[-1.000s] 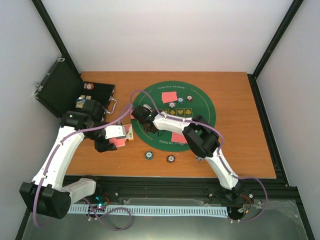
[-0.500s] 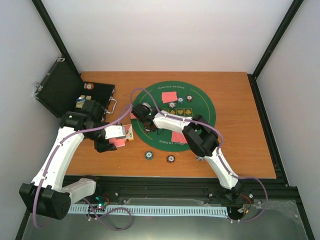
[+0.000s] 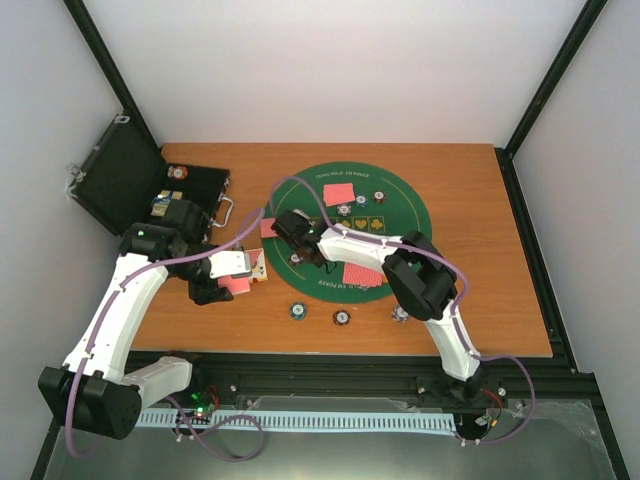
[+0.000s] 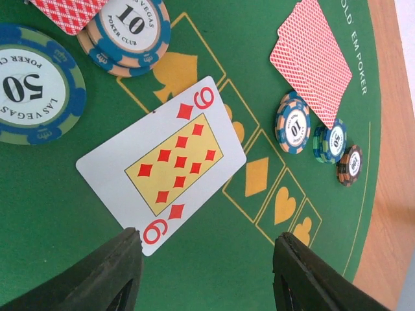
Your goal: Distribute texas hold em gaming equipment
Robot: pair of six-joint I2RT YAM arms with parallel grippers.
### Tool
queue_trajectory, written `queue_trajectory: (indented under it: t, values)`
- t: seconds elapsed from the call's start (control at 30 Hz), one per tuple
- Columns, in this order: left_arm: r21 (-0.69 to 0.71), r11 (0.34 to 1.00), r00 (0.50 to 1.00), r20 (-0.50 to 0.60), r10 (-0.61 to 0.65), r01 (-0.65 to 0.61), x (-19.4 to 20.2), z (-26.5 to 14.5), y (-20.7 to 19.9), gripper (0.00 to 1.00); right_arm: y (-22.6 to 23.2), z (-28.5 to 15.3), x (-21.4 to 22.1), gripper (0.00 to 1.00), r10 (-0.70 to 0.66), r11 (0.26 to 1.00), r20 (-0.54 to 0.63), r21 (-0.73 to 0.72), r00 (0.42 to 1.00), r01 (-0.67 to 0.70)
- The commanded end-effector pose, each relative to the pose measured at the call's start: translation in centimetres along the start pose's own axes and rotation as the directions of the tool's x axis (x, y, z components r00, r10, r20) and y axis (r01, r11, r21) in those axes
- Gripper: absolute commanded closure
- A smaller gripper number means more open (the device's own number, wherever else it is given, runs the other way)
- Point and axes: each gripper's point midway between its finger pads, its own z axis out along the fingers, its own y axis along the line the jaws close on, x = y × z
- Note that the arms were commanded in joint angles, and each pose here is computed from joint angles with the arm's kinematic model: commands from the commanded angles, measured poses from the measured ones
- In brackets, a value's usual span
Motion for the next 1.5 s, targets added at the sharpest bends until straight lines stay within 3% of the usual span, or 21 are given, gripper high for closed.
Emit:
queue_trajectory:
  t: [0.0,0.27,0.73,0.97,1.03,1.13,1.27,1.37,1.47]
  values:
    - [-0.016,1.000,1.000,0.025,0.017,-0.017,-0.7,-1.1,0.1,0.98,0.5,-0.1,1.1,0.45,0.016,1.000,-0.021,-0.010,1.000,-0.016]
    - [-0.015,1.000,0.999,0.029,0.016,-0.016,-0.9,-1.1,0.2,0.97,1.0,0.2,2.7,0.45,0.075,0.996,-0.033,-0.053,0.997,-0.077]
    - [-0.027,0.999,1.000,0.021,0.020,-0.019,-0.6,-1.3,-0.1,0.97,-0.7,4.5,2.3,0.48,0.172,0.981,-0.091,-0.073,0.981,-0.179]
    - [-0.024,1.000,0.999,0.026,0.019,-0.018,-0.8,-1.3,0.0,0.97,-3.1,1.7,-0.1,0.49,0.309,0.938,-0.049,-0.151,0.950,-0.312]
    - [-0.025,0.999,0.999,0.029,0.022,-0.021,-0.8,-1.4,0.0,0.97,-4.1,-1.2,-1.2,0.47,0.418,0.880,-0.027,-0.237,0.908,-0.413]
    - [-0.021,0.999,0.999,0.035,0.025,-0.024,-1.0,-1.3,0.0,0.97,-3.6,-5.7,-2.4,0.34,0.577,0.714,-0.068,-0.441,0.814,-0.543]
    - [-0.020,0.999,0.999,0.035,0.027,-0.026,-1.0,-1.3,0.0,0.97,-0.7,-12.1,-3.7,0.25,0.685,0.369,-0.215,-0.722,0.696,-0.586]
    - [-0.022,0.999,0.999,0.036,0.030,-0.029,-0.9,-1.3,0.0,0.97,1.9,-16.1,-3.7,0.23,0.683,0.082,-0.354,-0.832,0.639,-0.549]
    - [-0.023,0.999,0.999,0.040,0.032,-0.031,-1.0,-1.4,-0.2,0.97,2.8,-19.8,-4.3,0.20,0.684,-0.095,-0.406,-0.874,0.606,-0.477]
